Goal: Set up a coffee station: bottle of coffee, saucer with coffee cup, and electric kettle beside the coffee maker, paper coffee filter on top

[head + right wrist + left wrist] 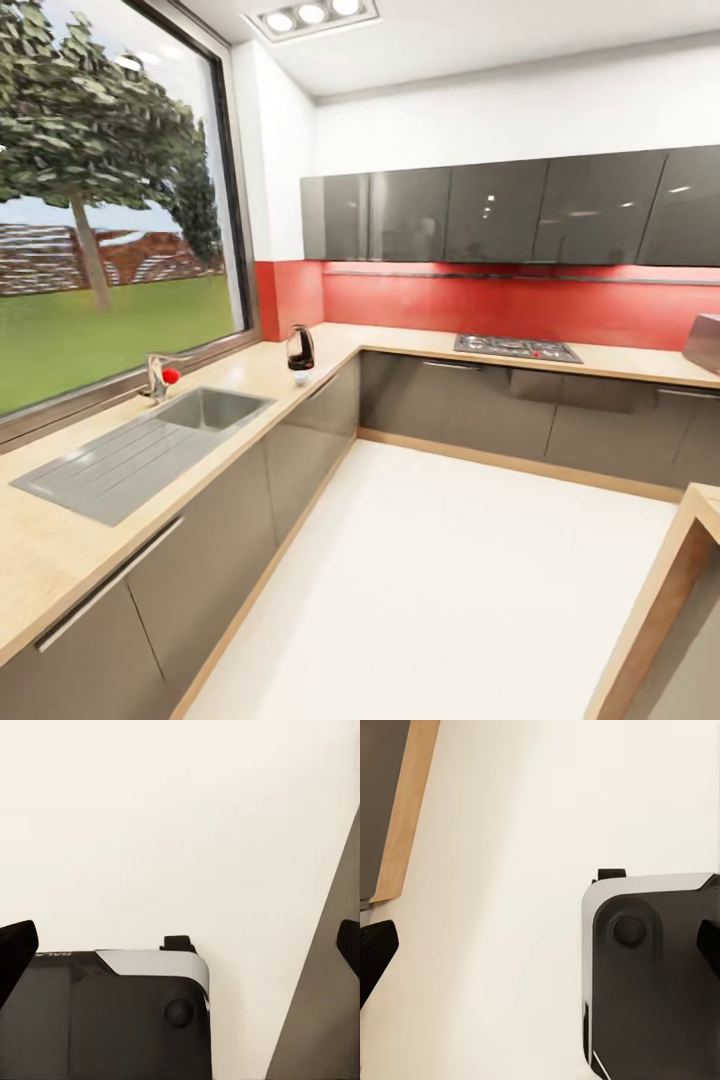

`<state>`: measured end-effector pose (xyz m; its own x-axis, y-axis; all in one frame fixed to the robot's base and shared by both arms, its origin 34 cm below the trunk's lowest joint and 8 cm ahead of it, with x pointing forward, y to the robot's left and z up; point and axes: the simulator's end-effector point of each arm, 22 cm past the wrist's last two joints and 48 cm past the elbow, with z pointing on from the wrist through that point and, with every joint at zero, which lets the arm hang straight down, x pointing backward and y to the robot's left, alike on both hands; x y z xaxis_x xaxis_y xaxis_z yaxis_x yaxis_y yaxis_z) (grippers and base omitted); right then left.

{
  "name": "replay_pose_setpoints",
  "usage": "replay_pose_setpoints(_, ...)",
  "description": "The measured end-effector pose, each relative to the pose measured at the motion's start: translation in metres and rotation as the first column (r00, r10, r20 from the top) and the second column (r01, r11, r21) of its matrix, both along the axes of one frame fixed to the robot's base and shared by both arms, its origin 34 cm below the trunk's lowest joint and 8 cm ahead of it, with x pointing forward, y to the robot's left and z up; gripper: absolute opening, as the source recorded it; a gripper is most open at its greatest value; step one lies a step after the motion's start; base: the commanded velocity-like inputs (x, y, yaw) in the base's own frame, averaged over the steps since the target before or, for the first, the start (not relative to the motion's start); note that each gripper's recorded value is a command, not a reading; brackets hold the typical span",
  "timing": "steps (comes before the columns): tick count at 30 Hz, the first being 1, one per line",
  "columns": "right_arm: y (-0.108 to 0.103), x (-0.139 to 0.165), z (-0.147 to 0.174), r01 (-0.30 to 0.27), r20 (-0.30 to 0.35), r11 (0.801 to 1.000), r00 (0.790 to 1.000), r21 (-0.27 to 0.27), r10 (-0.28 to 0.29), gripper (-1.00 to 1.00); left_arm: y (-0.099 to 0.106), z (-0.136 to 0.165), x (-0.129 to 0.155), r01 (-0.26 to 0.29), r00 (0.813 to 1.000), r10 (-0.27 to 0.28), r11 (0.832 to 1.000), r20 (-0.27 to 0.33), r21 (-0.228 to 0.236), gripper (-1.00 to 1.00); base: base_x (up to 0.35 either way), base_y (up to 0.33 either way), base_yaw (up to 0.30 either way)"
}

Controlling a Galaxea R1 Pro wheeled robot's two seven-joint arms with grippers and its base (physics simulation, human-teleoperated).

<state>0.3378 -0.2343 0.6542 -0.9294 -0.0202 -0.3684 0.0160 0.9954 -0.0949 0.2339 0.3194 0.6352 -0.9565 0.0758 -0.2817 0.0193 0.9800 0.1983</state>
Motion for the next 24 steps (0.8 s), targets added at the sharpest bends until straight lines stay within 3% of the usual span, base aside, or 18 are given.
replay_pose_setpoints(11, 0.001, -0.006, -0.004, -0.002, -0.016, 1.000, 1.000, 0.000, 0.002, 1.00, 0.001, -0.002, -0.006, -0.007, 1.000, 0.007, 1.000, -0.016, 0.000, 1.00, 0.281, -0.159, 0.000)
replay_pose_setpoints(24, 0.005, -0.014, -0.008, -0.004, -0.038, 1.000, 0.999, 0.008, 0.005, 1.00, 0.001, -0.004, -0.013, -0.008, 0.999, 0.008, 1.000, -0.033, 0.001, 1.00, 0.319, -0.015, 0.062)
